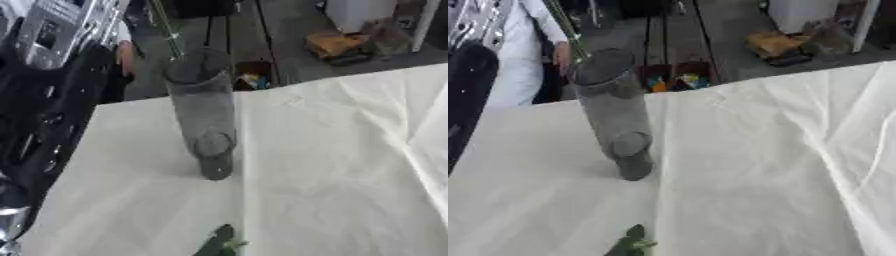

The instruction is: Arrange flowers into the vase.

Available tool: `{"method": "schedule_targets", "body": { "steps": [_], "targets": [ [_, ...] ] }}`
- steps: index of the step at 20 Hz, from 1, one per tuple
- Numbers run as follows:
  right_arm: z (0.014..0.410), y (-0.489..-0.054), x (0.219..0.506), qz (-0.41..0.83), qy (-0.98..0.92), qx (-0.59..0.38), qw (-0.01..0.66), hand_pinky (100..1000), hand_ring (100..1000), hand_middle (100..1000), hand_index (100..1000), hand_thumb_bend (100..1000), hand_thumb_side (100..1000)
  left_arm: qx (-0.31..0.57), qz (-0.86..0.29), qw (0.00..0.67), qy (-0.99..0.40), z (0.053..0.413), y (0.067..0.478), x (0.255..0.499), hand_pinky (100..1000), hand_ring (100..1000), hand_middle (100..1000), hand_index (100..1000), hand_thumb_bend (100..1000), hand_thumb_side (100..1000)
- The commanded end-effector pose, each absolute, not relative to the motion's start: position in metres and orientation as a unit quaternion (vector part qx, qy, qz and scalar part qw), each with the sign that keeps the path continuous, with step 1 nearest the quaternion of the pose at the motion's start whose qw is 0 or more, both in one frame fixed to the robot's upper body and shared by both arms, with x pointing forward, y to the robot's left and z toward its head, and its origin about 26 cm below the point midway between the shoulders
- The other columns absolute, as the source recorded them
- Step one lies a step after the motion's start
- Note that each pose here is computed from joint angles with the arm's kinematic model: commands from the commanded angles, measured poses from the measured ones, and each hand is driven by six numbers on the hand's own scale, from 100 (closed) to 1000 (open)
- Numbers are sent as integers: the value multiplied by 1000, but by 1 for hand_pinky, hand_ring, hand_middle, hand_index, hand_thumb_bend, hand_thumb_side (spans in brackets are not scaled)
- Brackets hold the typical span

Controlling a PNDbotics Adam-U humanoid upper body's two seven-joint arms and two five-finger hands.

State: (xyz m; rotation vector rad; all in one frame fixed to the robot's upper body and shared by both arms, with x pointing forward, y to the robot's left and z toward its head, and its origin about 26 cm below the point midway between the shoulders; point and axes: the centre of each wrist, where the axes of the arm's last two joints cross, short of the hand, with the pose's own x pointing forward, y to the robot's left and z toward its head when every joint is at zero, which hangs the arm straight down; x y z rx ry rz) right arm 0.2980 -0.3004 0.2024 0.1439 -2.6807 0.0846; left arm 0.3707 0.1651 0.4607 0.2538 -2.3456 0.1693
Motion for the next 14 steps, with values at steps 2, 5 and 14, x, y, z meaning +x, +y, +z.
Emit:
{"method": "schedule_targets", "body": {
  "steps": [2, 5, 14],
  "targets": [
    [210, -300, 296, 35, -975, 53, 213, 847, 773, 379, 888, 100, 888, 102, 74, 368, -921, 470, 169, 365, 100, 100, 100, 100, 150, 299],
    [210, -300, 296, 35, -975, 54, 212, 848, 773, 378, 888, 100, 889, 106, 70, 369, -921, 467, 167, 366, 100, 100, 100, 100, 148, 299],
    [211, -299, 296, 37, -975, 55, 210, 850, 775, 375, 889, 100, 891, 110, 65, 374, -919, 461, 165, 370, 100, 100, 100, 100, 139, 307]
  ]
}}
